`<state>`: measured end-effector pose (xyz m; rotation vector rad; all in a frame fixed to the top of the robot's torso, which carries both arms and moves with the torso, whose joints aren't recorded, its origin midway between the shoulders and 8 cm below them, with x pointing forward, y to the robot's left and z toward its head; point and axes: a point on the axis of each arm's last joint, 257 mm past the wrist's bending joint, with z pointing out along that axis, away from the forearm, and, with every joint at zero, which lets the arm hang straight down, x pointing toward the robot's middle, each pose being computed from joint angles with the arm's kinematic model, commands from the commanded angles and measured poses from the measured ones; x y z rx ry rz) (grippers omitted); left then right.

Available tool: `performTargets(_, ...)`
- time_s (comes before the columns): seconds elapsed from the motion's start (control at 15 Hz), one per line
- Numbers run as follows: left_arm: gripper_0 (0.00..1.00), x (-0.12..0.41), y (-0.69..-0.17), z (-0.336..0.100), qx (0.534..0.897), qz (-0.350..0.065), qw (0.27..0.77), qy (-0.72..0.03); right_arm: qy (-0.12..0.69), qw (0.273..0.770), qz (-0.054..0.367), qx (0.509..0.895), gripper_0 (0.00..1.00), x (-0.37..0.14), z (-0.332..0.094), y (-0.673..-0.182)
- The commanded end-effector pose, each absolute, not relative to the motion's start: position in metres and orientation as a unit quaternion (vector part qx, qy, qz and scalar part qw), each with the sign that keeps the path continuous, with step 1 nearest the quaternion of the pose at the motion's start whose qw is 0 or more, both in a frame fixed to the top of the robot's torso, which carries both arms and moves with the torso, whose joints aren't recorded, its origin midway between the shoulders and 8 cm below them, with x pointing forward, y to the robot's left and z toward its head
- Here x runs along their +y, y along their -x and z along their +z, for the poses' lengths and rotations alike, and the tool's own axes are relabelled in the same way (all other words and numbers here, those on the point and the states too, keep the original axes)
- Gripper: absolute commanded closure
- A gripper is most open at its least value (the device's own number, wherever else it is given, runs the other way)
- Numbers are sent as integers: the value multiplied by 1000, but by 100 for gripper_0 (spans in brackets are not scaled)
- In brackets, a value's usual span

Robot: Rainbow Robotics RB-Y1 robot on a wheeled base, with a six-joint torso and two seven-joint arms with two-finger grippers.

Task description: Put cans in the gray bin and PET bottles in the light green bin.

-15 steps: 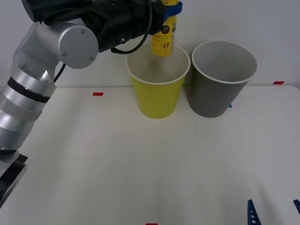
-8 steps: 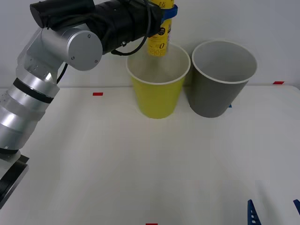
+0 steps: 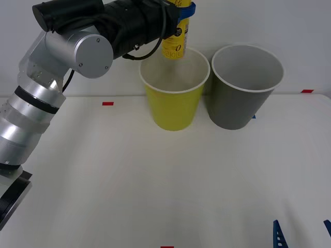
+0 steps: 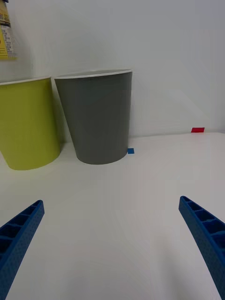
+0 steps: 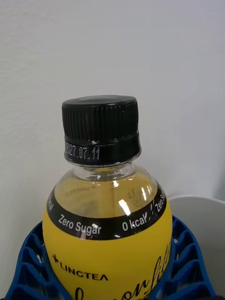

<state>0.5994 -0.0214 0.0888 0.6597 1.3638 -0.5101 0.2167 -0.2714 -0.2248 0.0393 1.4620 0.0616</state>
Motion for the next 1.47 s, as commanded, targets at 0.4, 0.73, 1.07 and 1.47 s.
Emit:
performTargets(0.4, 0, -16, -600, 98, 604, -236, 706, -285, -18, 744, 28, 667, 0, -271, -225, -217)
performTargets(0.73, 0, -16, -600, 98, 603, -232, 707, -288, -18, 744, 28, 667, 0, -271, -225, -217)
performTargets(1.07, 0, -16, -592, 98, 605, -224, 700, -307, -18, 744, 28, 667, 0, -271, -225, -217)
performTargets(1.47, 0, 13, -556, 114, 642, -197, 652, -352, -18, 744, 28, 667, 0, -271, -225, -217)
